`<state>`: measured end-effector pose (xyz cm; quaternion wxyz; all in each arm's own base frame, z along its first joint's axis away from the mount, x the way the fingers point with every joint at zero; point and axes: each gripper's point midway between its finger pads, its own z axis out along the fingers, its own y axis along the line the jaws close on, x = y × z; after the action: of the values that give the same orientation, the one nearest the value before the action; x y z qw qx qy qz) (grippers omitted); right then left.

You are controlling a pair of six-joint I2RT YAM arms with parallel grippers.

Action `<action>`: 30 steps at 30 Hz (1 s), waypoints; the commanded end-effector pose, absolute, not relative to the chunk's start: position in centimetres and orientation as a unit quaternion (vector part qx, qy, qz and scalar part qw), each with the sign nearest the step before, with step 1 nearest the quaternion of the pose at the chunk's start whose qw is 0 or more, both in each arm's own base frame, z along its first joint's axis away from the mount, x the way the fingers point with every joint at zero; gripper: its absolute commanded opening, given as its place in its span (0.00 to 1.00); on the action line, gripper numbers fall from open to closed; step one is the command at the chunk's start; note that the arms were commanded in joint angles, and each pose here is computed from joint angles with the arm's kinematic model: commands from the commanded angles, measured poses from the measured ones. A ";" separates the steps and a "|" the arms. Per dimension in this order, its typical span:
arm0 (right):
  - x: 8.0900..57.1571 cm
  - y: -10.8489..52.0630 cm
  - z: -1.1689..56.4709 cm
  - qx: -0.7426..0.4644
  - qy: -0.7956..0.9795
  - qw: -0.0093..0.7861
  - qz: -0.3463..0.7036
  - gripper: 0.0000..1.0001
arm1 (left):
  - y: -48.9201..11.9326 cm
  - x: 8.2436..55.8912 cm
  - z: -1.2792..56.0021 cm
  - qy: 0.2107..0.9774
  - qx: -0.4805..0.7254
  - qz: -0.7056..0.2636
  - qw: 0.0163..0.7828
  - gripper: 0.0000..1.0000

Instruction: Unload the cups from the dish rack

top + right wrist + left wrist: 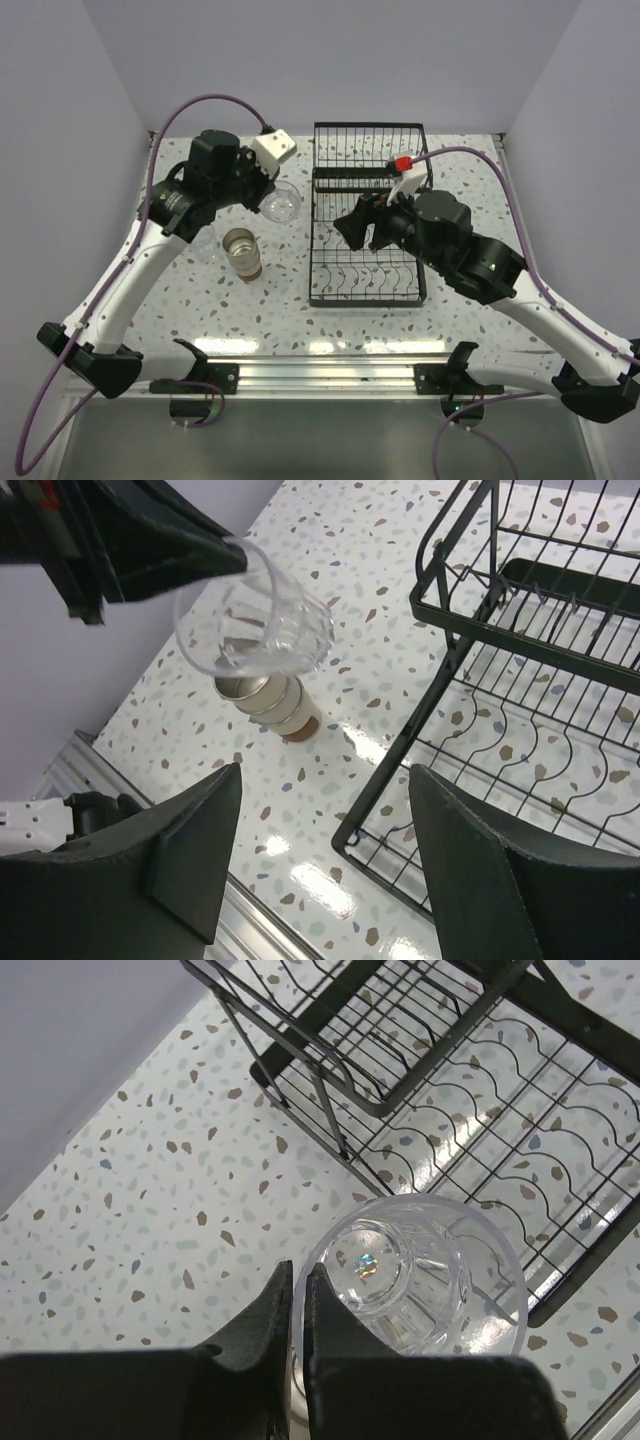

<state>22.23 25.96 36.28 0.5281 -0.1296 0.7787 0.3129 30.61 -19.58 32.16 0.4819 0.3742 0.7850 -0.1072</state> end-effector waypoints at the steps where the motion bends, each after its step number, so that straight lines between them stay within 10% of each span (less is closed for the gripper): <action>1: 22.3 25.4 36.0 -0.141 0.775 0.538 0.299 0.72 | -18.6 30.6 38.4 0.752 0.345 -0.135 0.545 0.00; 12: 22.9 24.6 32.4 -0.170 0.798 0.518 0.258 0.76 | 0.9 35.9 36.5 0.842 0.174 -0.067 0.507 0.00; 30: 23.7 24.6 29.7 -0.172 0.808 0.500 0.261 0.76 | 5.2 36.0 21.9 0.914 0.127 -0.065 0.380 0.00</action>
<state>23.49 24.55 28.56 0.4827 -0.1709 0.8215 0.2509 34.69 4.47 22.64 0.3617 0.1196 0.9208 -0.0837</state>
